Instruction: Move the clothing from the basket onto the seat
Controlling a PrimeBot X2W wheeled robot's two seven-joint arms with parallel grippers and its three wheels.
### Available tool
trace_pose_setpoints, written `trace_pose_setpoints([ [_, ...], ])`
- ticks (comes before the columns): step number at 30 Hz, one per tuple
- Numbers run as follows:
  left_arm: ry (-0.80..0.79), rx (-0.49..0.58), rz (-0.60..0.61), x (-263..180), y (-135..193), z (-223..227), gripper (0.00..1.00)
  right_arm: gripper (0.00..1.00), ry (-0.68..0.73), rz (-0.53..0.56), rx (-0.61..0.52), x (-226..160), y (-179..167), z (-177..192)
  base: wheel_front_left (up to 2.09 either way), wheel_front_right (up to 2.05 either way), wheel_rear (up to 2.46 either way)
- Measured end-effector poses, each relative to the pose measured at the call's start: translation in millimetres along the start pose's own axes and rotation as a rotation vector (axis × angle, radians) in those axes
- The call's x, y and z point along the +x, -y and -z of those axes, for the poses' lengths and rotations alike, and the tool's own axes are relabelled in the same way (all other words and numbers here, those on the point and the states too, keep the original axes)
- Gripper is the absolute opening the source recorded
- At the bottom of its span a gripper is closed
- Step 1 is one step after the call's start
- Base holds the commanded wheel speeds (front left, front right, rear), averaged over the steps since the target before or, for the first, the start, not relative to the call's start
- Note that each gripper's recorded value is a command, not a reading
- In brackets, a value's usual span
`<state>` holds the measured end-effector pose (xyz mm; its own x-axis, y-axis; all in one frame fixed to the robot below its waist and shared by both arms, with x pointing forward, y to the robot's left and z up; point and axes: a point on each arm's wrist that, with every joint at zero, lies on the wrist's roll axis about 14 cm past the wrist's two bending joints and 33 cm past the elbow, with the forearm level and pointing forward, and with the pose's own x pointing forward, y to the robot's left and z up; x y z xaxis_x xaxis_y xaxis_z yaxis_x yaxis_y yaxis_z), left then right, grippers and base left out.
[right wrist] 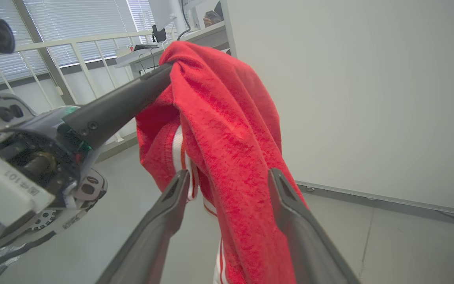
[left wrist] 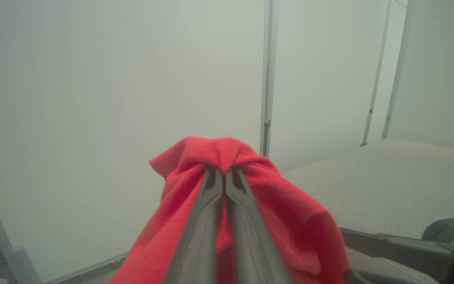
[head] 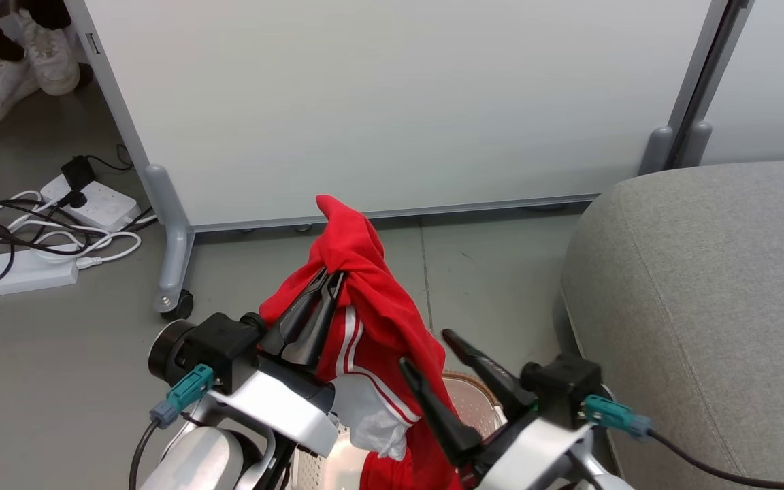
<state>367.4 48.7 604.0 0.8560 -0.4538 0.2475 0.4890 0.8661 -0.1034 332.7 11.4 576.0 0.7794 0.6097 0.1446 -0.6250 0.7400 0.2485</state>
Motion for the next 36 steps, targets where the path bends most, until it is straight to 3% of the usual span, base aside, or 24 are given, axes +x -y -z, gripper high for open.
trace_pose_setpoints([
  [2, 0.003, 0.001, -0.002, 0.8, -0.9, -0.5, 0.0, 1.0, -0.019, -0.072, -0.002, 8.9, -19.1, 5.5, 0.0, 0.0, 0.0],
  [8, 0.014, 0.001, -0.003, 0.5, -0.5, -3.0, 0.0, 0.98, -0.041, -0.15, -0.047, 27.0, -32.2, 12.5, 0.0, 0.0, 0.0],
  [9, 0.016, 0.0, -0.003, 0.2, -0.4, -3.7, 0.0, 0.46, -0.041, -0.158, -0.053, 30.0, -32.7, 12.8, 0.0, 0.0, 0.0],
  [11, 0.02, 0.0, -0.005, -0.6, -0.5, -4.7, 0.0, 0.0, -0.055, -0.171, -0.064, 34.6, -33.1, 17.0, 0.0, 0.0, 0.0],
  [21, 0.042, -0.004, -0.003, -1.3, 0.4, -9.2, 0.0, 0.0, -0.063, -0.191, -0.048, 47.3, -31.3, 21.8, 0.0, 0.0, 0.0],
  [22, 0.047, -0.003, -0.003, -1.0, 0.5, -10.1, 0.04, 0.0, -0.055, -0.189, -0.043, 48.1, -30.3, 20.3, 0.0, 0.0, 0.0],
  [24, 0.066, -0.003, -0.014, -0.2, -0.9, -13.9, 1.0, 0.0, -0.035, -0.182, -0.033, 49.3, -27.9, 16.4, 0.0, 0.0, 0.0],
  [30, 0.258, 0.024, -0.016, 4.4, 3.0, -57.5, 1.0, 0.0, 0.026, -0.145, -0.018, 55.9, -13.0, 1.4, 0.0, 0.0, 0.0],
  [34, 0.247, 0.029, -0.006, 1.8, 4.9, -51.7, 1.0, 0.0, 0.031, -0.118, -0.016, 57.4, -3.6, 1.2, 0.0, 0.0, 0.0],
  [36, 0.187, 0.023, 0.039, -0.7, 13.8, -31.4, 1.0, 0.0, 0.035, -0.046, -0.013, 54.9, 20.3, 0.6, 0.0, 0.0, 0.0],
])
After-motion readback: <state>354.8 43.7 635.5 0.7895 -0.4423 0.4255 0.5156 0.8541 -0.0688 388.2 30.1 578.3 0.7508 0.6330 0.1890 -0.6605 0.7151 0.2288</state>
